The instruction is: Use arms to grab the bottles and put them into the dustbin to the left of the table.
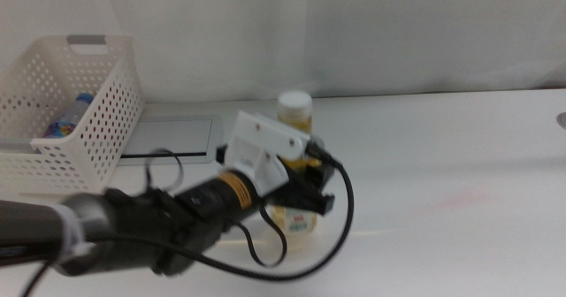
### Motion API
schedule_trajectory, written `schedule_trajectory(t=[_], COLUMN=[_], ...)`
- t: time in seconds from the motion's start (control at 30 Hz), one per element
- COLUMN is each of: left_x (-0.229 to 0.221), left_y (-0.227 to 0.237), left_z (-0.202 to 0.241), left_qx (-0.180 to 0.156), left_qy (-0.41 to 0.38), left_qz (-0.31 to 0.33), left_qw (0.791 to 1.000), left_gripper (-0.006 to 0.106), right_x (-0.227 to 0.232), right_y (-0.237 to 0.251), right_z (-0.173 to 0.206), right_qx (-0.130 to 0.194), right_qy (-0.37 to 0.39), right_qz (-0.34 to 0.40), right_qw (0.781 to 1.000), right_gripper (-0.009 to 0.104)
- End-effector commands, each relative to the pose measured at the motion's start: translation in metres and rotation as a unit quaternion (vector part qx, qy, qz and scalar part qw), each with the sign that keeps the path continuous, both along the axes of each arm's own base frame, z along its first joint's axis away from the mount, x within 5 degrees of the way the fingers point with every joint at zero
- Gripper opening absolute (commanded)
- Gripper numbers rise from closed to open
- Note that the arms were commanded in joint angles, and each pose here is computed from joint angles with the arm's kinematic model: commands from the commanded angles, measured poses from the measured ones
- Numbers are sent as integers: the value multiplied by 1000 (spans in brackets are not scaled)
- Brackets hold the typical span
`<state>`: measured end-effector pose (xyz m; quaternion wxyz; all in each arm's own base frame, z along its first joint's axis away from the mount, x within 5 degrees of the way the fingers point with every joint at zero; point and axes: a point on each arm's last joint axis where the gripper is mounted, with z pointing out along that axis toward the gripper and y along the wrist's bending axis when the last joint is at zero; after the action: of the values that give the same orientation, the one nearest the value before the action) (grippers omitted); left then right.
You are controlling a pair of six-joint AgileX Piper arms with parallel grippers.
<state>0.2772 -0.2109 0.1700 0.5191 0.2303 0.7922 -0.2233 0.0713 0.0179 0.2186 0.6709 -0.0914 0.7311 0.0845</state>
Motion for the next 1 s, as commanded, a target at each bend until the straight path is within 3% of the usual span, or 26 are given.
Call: schedule_trajectory(t=[0.0,0.27,0.57,0.67,0.97], left_x=[5,6,10,17,31], left_y=[3,35,118,167,241], left_z=[38,108,188,217,246], left_qx=[-24,18,76,91,80], left_qy=[-42,-69,-69,-45,-39], left_qz=[11,42,155,237,359], left_qw=[999,997,983,966,929], left_gripper=[-3,-3,-3,-3,-3], right_x=[0,0,0,0,0], right_y=[0,0,0,0,0], right_z=[-1,-1,-1,-1,-1], right_qx=[-8,-8,-8,-8,-8], right_qy=[-5,-5,-5,-5,-5], right_qz=[1,1,1,1,1], right_qw=[1000,1000,1000,1000,1000], right_gripper=[-3,-3,-3,-3,-3])
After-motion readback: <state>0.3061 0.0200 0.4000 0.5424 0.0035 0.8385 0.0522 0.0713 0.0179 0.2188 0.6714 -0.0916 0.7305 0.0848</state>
